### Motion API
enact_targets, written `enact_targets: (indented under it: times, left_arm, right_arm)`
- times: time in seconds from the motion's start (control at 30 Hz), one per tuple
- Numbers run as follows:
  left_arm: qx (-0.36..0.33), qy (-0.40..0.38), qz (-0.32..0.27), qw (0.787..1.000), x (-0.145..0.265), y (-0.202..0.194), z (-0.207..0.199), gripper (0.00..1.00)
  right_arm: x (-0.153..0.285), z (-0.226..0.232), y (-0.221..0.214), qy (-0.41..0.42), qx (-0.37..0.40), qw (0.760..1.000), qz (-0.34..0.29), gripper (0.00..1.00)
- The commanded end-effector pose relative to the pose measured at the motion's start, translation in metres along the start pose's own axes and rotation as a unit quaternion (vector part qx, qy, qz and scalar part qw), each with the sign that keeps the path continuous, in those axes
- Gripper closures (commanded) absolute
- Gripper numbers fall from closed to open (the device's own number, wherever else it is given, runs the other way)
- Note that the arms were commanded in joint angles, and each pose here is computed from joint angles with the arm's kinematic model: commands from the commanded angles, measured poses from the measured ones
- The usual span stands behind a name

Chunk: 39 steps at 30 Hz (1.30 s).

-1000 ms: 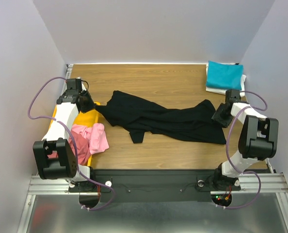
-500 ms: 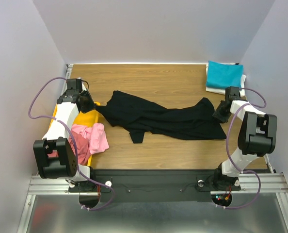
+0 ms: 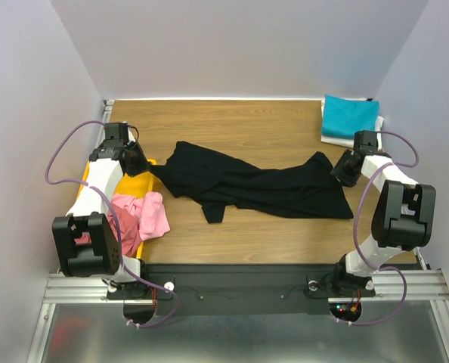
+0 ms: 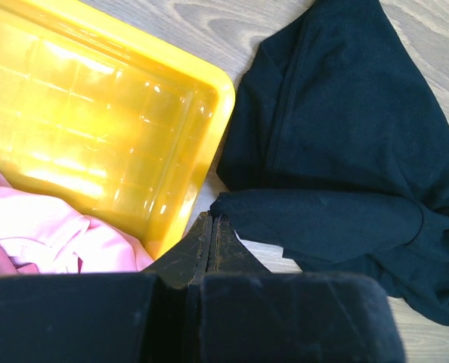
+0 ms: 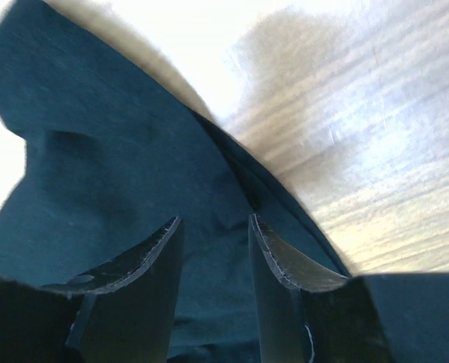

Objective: Fold and stack the t-shirts
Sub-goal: Flatten the tshirt out

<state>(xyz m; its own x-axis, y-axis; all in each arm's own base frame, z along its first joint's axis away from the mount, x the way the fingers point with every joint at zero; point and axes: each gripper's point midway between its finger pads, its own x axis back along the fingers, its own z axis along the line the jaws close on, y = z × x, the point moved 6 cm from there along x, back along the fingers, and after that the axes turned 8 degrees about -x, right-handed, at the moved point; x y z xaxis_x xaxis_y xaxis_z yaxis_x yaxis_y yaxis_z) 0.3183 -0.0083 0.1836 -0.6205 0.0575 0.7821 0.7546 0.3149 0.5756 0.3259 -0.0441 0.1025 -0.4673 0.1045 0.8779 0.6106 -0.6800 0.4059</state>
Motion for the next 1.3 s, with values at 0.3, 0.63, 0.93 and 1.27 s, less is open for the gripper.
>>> enact_targets:
  times: [0.3, 0.63, 0.93, 1.27]
  left_arm:
    - [-0.005, -0.006, -0.003, 1.0, 0.006, 0.002, -0.001, 1.0]
    - [-0.007, -0.006, -0.006, 1.0, 0.009, 0.003, -0.001, 1.0]
    - [-0.008, -0.009, -0.006, 1.0, 0.009, 0.004, -0.002, 1.0]
    - [-0.009, -0.009, -0.006, 1.0, 0.007, 0.006, -0.002, 1.0]
  right_arm:
    - [-0.003, 0.014, 0.024, 0.011, 0.0, 1.0, -0.015, 0.57]
    - [-0.02, 0.004, 0.015, -0.017, 0.004, 1.0, 0.006, 0.57]
    - [-0.026, -0.005, 0.008, -0.041, 0.008, 0.999, 0.009, 0.58]
    - [-0.026, -0.007, 0.002, -0.037, 0.008, 0.999, 0.018, 0.6]
